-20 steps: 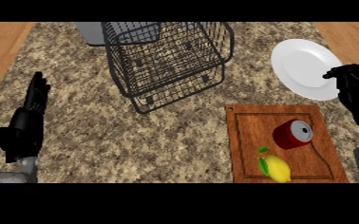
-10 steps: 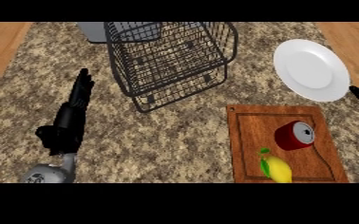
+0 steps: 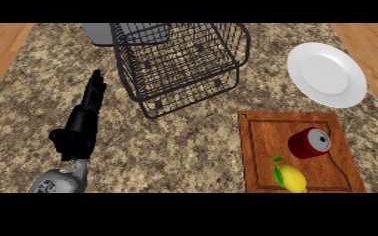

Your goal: Pick the can from the cutting board and place it in the tiered basket

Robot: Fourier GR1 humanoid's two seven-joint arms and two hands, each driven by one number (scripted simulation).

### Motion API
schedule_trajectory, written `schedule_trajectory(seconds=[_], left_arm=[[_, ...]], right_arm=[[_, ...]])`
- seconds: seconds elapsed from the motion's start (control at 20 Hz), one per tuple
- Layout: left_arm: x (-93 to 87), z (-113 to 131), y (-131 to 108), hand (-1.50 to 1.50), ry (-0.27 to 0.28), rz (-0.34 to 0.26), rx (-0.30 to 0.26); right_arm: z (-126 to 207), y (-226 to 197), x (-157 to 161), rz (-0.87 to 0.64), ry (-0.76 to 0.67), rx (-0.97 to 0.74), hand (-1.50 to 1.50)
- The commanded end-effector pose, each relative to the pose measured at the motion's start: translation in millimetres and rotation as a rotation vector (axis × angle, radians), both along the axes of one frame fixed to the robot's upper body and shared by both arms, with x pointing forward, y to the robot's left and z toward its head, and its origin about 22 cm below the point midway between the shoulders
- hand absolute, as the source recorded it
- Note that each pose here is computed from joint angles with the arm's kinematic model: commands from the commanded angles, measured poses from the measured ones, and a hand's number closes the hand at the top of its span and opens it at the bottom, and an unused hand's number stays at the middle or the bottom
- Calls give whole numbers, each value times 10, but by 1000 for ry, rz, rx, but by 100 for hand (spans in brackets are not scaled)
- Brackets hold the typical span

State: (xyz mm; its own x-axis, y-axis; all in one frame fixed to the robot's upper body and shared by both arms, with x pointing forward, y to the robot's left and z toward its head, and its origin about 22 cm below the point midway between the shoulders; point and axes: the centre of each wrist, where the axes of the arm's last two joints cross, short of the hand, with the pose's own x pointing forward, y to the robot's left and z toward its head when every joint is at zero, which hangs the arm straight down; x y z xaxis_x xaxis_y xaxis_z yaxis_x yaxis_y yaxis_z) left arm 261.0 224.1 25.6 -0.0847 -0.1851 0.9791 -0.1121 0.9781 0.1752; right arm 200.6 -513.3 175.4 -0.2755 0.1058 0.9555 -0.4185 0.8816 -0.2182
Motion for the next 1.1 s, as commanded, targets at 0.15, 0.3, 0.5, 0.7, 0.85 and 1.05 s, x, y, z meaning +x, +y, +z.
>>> schedule_trajectory(seconds=[0.15, 0.3, 0.5, 0.7, 0.85, 1.05], left_arm=[[-62, -61, -41, 0, 4, -6, 22], [131, 177, -39, 0, -9, -16, 3], [15, 37, -252, 0, -5, -45, 13], [91, 109, -94, 0, -12, -44, 5], [149, 60, -155, 0, -10, -31, -1], [72, 188, -244, 0, -6, -28, 10]], right_arm=[[890, 484, -91, 51, -115, -572, -150], [910, 585, -150, 38, -119, -701, -150], [633, 804, -255, 44, -85, -774, -150], [636, 1066, -219, 42, -86, -803, -150], [595, 1158, -331, 70, -75, -836, -150], [641, 1149, -270, 69, -47, -894, -150]])
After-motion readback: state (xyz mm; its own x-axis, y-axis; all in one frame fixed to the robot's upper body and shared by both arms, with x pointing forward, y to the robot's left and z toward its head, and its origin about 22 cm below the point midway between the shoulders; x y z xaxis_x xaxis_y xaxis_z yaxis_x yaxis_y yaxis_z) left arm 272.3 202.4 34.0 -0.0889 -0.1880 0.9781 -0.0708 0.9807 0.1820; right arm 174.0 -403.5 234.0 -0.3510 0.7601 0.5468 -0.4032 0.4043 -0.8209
